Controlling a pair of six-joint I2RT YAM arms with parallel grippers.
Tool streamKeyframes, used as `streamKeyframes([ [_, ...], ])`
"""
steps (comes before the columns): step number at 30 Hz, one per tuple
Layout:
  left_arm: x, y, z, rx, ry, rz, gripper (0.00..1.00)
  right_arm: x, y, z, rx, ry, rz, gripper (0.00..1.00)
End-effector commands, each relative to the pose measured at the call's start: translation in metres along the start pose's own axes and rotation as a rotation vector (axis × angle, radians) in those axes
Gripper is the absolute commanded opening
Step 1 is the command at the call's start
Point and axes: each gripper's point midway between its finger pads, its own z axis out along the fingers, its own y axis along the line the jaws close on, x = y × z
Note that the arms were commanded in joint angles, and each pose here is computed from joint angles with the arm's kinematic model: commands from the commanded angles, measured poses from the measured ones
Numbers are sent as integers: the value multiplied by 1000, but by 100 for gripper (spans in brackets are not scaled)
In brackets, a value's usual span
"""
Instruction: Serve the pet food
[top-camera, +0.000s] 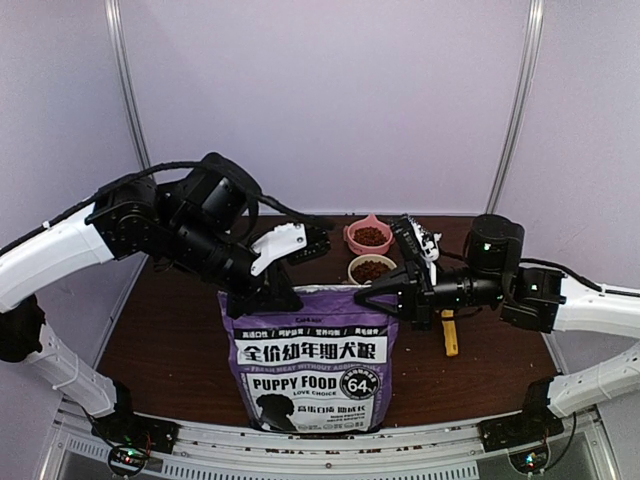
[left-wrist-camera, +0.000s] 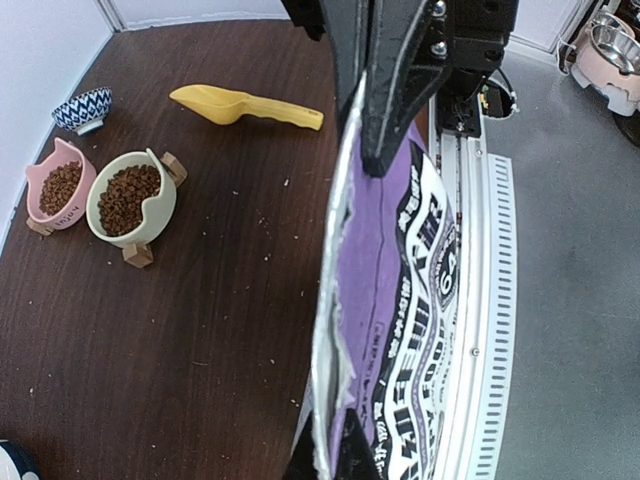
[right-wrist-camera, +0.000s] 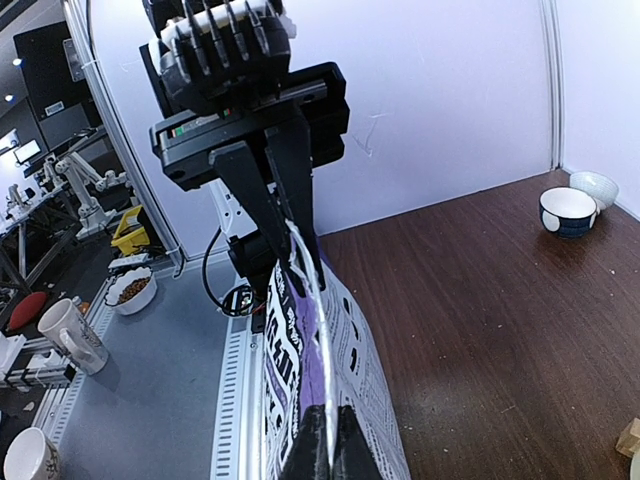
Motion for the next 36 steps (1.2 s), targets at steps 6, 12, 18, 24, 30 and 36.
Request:
streamKeyframes([
  [6,20,17,-16,-87,43,-23,15,-34,1,-24,49,-124,-70,0],
  [12,24,18,-17,-94,45,-21,0,-34,0,-28,62,-128,-69,0],
  [18,27,27,-24,-135,49,-31,16,-34,-1,-31,72,-131,-71,0],
  [24,30,26,-25,-129,49,-31,0,-35,-3,-33,79,-133,-70,0],
  [30,37,31,-26,-155,67,-41,16,-37,-4,-35,89,-141,-72,0],
  [36,40,33,-28,-160,68,-44,0,-37,-5,-38,96,-144,-72,0],
])
